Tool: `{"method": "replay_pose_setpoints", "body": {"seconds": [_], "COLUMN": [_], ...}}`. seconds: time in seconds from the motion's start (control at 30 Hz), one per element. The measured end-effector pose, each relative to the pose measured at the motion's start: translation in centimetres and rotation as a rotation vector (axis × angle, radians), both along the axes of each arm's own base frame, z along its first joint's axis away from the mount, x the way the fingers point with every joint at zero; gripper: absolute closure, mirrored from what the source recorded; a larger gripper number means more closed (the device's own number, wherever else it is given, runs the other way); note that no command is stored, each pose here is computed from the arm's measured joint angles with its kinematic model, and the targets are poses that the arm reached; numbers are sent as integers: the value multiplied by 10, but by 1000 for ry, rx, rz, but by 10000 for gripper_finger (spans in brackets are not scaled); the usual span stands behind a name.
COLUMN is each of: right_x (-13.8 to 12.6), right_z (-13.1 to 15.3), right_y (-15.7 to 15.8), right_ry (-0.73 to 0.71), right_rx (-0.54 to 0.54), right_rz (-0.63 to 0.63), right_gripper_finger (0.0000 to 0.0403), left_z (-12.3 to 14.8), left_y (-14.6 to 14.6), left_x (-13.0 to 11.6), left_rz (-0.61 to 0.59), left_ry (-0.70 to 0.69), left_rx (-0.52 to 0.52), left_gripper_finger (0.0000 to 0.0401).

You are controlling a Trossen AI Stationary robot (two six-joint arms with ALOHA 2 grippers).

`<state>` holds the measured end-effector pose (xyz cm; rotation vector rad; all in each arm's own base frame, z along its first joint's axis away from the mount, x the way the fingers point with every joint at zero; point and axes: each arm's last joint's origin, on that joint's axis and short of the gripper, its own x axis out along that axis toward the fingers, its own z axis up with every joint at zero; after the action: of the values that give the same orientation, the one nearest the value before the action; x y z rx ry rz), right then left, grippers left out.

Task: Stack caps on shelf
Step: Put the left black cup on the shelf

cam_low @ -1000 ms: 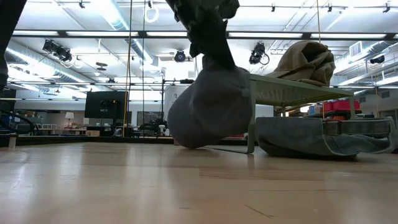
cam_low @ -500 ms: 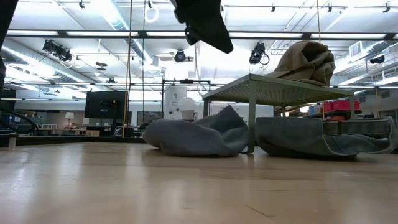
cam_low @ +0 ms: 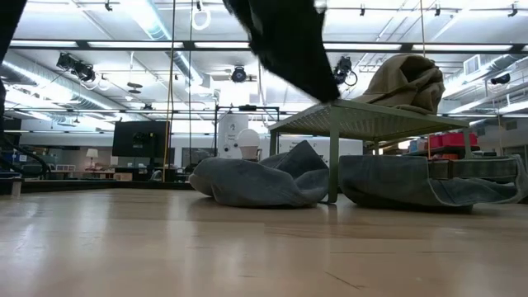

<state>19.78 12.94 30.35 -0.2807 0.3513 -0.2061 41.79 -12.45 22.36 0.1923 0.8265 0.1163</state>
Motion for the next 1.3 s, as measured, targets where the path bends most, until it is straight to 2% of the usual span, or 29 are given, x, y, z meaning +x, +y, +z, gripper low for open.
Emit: {"method": "replay_pose_setpoints", "body": {"seconds": [0.07,0.13,0.33,0.57,0.7,0.83,1.0,1.2,1.3], "right_x": [0,0,0,0,0,0,0,0,-1], "right_z": [0,0,0,0,0,0,0,-1,-2], "right_y": [0,0,0,0,0,0,1,1,0], "right_ry": [0,0,-1,-1,-1,0,5,3,12], "right_rx": [0,0,0,1,0,0,7,46,46], "right_rz": [0,0,-1,0,0,0,16,9,5], "right_gripper_finger": [399,399,399,399,399,399,399,399,399], "left_z": [-10,-21,-53,-92,-99,-100,-102,-101,-96], "left_y": [1,3,13,32,42,47,48,47,46], "left_x": [3,7,16,23,23,24,24,23,22], "left_rz": [40,78,151,225,274,305,295,262,239], "left_ry": [14,24,84,166,193,196,211,239,240], "left_rx": [26,4,-28,54,111,97,72,14,-28], "left_gripper_finger": [196,189,195,208,214,224,270,385,388]}}
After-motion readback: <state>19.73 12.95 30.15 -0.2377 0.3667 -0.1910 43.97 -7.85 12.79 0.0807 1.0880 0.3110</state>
